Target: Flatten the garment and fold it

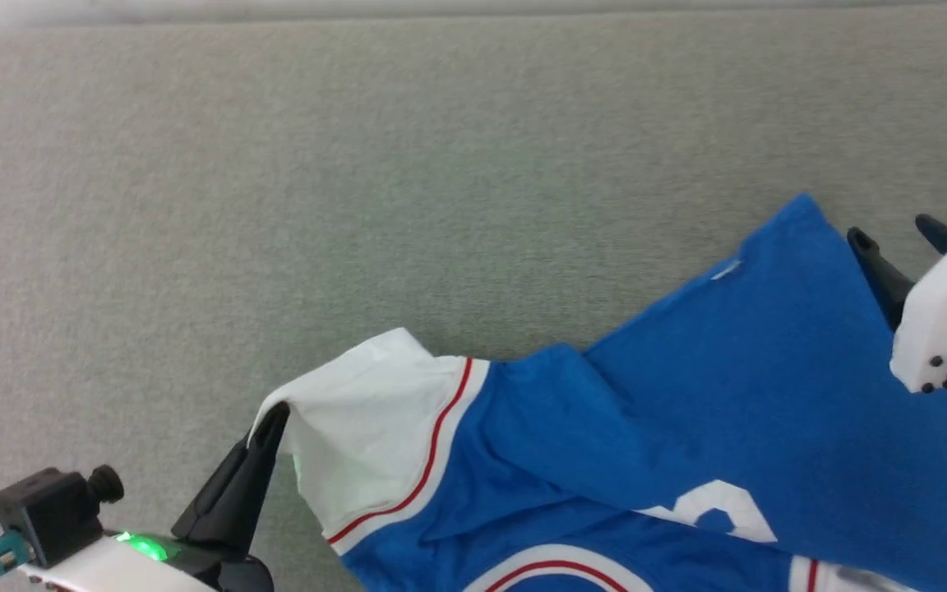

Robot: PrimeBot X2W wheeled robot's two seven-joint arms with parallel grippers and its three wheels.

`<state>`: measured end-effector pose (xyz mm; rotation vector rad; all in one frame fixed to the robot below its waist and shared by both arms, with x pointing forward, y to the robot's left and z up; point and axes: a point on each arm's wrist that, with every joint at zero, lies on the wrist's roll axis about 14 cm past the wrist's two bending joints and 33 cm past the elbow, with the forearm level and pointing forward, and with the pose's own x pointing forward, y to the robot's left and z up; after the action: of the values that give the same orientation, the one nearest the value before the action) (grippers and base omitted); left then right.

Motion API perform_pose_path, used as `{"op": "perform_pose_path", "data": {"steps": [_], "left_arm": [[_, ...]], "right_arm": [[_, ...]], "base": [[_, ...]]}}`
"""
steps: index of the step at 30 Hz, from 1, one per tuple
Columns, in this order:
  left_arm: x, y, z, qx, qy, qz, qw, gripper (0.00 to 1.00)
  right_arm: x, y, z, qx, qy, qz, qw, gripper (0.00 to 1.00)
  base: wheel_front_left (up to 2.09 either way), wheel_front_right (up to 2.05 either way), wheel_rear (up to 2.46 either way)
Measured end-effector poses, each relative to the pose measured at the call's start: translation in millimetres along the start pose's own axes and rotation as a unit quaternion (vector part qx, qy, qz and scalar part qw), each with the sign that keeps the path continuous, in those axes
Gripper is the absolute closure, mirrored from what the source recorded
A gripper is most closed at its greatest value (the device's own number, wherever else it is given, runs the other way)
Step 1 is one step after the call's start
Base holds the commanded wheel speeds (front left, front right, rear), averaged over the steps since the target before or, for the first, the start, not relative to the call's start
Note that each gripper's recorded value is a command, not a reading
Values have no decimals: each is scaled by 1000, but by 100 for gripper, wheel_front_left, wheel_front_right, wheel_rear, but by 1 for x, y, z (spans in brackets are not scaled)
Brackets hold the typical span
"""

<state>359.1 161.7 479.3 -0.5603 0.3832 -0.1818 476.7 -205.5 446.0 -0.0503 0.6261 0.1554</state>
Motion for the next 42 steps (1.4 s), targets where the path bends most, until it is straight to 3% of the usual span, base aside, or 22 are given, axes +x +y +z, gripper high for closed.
{"op": "perform_pose_path", "data": {"steps": [11,12,13,14,18,23,30,36,42], "left_arm": [[0,27,-7,-12,0,49,999,100],[-1,29,-8,-13,1,53,999,100],[-1,31,-8,-13,2,55,998,100],[-1,32,-9,-13,2,57,998,100],[-2,34,-9,-13,2,61,998,100],[2,29,1,-4,-13,47,999,100],[17,14,66,41,-141,22,989,100],[29,-16,131,106,-243,0,964,100],[32,-78,223,188,-351,-55,916,100]], "right_arm": [[61,15,-41,-26,88,30,995,0],[65,17,-40,-28,90,33,995,7],[67,18,-41,-31,92,36,995,59],[69,20,-42,-34,96,39,994,100],[71,31,-44,-40,114,57,991,100],[63,31,-32,-37,90,57,994,100],[31,31,39,17,-74,49,996,100],[-19,28,113,34,-221,42,974,100],[-81,23,195,12,-350,28,936,100]], "base": [[0,0,0],[0,0,0],[0,0,0],[0,0,0],[0,0,0],[0,0,0],[0,0,0],[0,0,0],[0,0,0]]}}
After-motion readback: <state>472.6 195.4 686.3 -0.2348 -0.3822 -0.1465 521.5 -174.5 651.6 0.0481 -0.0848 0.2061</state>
